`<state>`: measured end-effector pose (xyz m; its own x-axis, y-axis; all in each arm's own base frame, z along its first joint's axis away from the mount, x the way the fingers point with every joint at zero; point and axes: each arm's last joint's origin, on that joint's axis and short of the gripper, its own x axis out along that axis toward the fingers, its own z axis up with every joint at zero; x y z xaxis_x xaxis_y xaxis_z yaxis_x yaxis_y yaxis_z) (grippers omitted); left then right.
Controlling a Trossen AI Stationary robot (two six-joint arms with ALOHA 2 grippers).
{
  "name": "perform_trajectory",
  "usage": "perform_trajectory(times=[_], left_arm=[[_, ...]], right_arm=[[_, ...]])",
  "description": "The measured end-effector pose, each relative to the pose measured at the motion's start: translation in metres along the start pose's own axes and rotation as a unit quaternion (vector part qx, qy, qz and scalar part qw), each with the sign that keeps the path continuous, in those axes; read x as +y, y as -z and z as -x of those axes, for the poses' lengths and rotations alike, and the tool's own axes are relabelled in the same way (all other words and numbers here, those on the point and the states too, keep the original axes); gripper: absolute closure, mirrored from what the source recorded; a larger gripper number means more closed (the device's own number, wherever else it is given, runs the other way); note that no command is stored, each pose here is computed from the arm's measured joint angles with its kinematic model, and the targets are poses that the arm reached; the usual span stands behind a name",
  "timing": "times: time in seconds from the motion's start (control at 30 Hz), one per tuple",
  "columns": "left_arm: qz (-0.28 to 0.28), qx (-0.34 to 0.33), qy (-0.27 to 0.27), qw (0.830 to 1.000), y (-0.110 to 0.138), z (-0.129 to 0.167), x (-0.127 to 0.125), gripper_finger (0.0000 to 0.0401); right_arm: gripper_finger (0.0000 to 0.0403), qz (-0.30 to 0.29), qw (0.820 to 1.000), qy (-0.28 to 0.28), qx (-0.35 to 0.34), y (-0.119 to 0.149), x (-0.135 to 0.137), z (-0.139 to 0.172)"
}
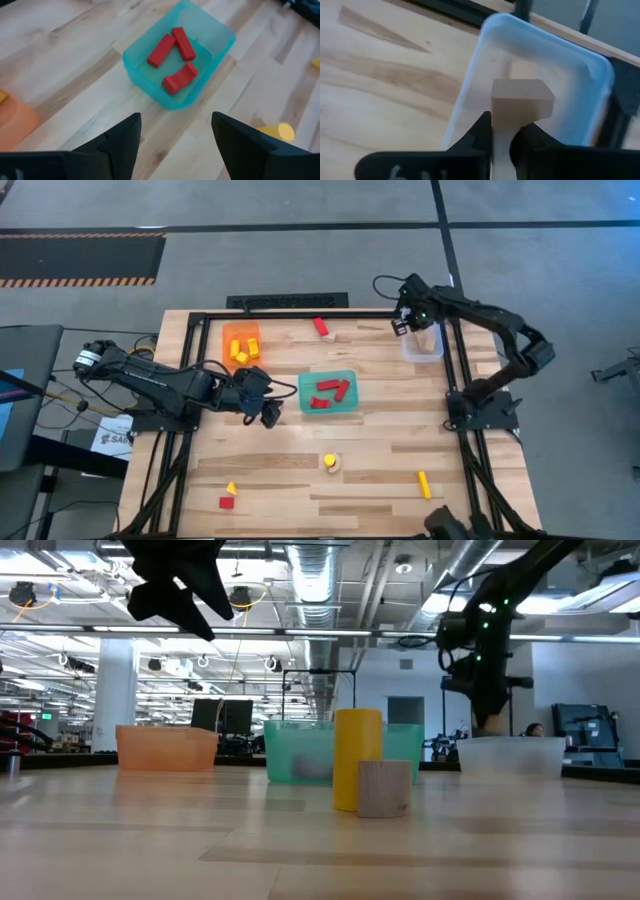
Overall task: Sort & place blocks by color
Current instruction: Put the brown block into the transparent bin, then put the red block into the blue bin
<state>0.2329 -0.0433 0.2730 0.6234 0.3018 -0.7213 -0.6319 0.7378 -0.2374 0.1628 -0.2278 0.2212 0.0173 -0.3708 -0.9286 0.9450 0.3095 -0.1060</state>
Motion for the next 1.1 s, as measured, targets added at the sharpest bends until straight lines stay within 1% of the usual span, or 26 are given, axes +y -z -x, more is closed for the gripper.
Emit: perform_trajectory(times=[0.2, 0.27, 0.4, 0.5, 0.57, 0.67, 0.8, 0.87, 0.97, 1.1], left_arm=[[0.044, -0.009, -0.019, 0.999, -0.007, -0.004, 0.007, 0.0170], [0.056, -0.009, -0.024, 0.998, -0.010, -0.006, 0.010, 0.0170], [0.083, 0.001, -0.024, 0.996, -0.015, -0.009, 0.015, 0.0170], [0.091, 0.004, -0.025, 0.996, -0.018, -0.011, 0.018, 0.0170], [0.090, 0.003, -0.028, 0.996, -0.019, -0.012, 0.020, 0.0170], [0.072, 0.004, -0.035, 0.997, -0.021, -0.013, 0.023, 0.0170], [0.037, 0.018, -0.052, 0.998, -0.026, -0.017, 0.033, 0.0170], [0.018, 0.033, -0.063, 0.997, -0.028, -0.019, 0.040, 0.0170], [-0.017, 0.045, -0.081, 0.996, -0.032, -0.021, 0.050, 0.0170], [-0.059, 0.034, -0.086, 0.994, -0.040, -0.017, 0.060, 0.0170]], right_arm=[[0.0306, 0.038, 0.999, 0.004, 0.018, -0.006, 0.001, -0.023], [0.0289, 0.054, 0.998, 0.004, 0.021, -0.006, 0.003, -0.027], [0.0252, 0.066, 0.997, 0.005, 0.028, -0.006, 0.004, -0.032], [0.0219, 0.082, 0.996, 0.004, 0.030, -0.006, 0.004, -0.033], [0.0196, 0.092, 0.995, 0.004, 0.030, -0.006, 0.004, -0.033], [0.0167, 0.097, 0.995, 0.005, 0.030, -0.009, 0.004, -0.029], [0.0149, 0.086, 0.996, 0.001, 0.018, -0.017, 0.005, -0.011], [0.0148, 0.066, 0.998, -0.016, -0.009, -0.022, 0.010, 0.005], [0.0148, 0.044, 0.995, -0.076, -0.055, -0.025, 0.026, 0.029], [0.0148, 0.025, 0.977, -0.170, -0.128, -0.029, 0.065, 0.049]])
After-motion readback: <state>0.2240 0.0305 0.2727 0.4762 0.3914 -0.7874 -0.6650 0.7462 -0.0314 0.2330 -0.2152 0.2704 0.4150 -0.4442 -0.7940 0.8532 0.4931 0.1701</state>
